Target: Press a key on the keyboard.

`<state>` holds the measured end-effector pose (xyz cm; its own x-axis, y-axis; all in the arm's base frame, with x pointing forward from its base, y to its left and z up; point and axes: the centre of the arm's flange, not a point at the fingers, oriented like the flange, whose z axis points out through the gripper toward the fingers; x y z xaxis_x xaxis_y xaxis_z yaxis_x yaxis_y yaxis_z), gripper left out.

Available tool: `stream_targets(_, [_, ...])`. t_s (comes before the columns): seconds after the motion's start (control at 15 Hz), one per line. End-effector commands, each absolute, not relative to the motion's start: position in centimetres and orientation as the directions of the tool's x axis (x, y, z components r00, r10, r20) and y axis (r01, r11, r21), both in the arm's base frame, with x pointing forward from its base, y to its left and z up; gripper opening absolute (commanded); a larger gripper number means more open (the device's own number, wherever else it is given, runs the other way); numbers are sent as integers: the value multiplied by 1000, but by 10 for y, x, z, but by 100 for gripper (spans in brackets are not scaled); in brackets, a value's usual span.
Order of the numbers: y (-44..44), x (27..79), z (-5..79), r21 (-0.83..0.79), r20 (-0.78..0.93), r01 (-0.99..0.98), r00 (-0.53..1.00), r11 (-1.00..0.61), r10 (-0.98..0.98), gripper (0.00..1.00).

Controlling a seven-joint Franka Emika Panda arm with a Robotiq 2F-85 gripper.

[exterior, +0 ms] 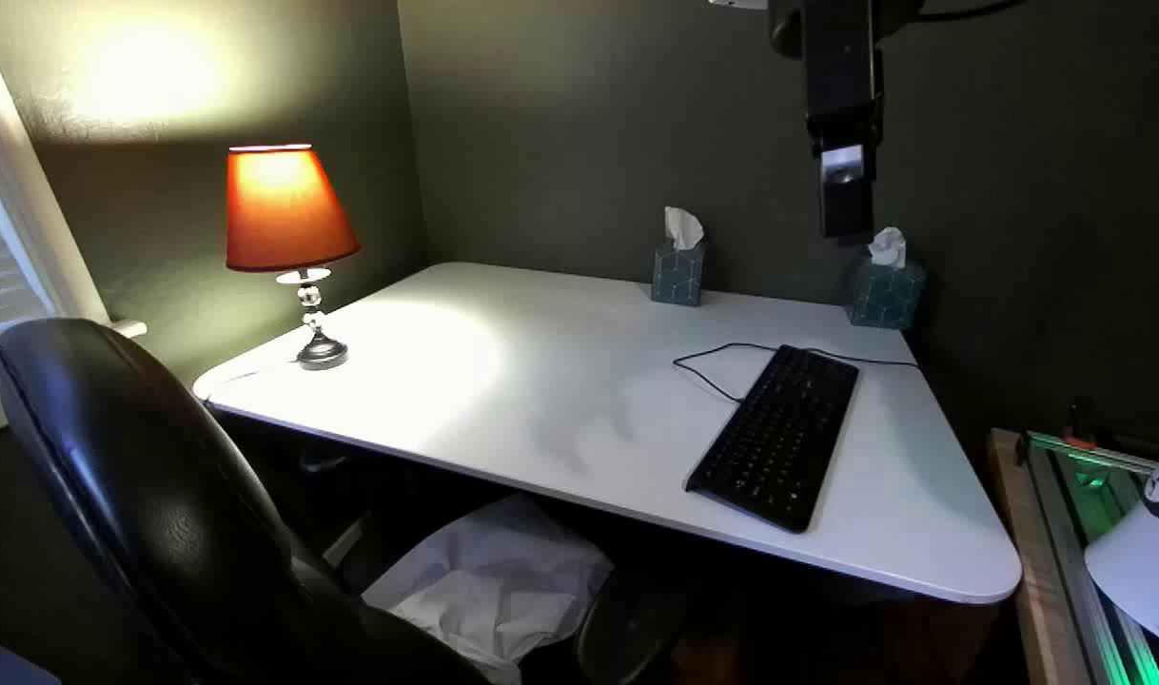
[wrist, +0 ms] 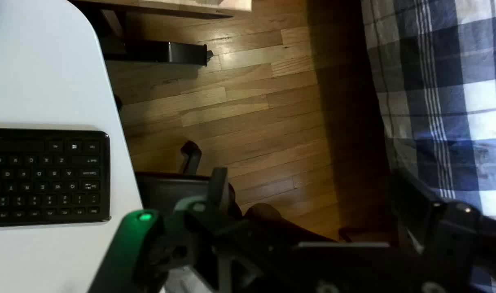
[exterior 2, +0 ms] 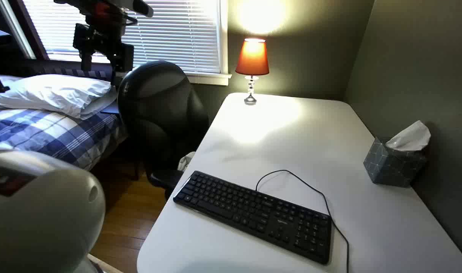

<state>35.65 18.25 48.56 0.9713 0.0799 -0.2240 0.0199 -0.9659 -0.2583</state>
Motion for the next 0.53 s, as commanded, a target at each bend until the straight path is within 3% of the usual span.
stream_targets(0.0, [182, 356, 486, -258, -224, 20, 971, -966, 80, 100])
stream_targets(0.47, [177, 360, 483, -208, -220, -6, 975, -978, 40, 100])
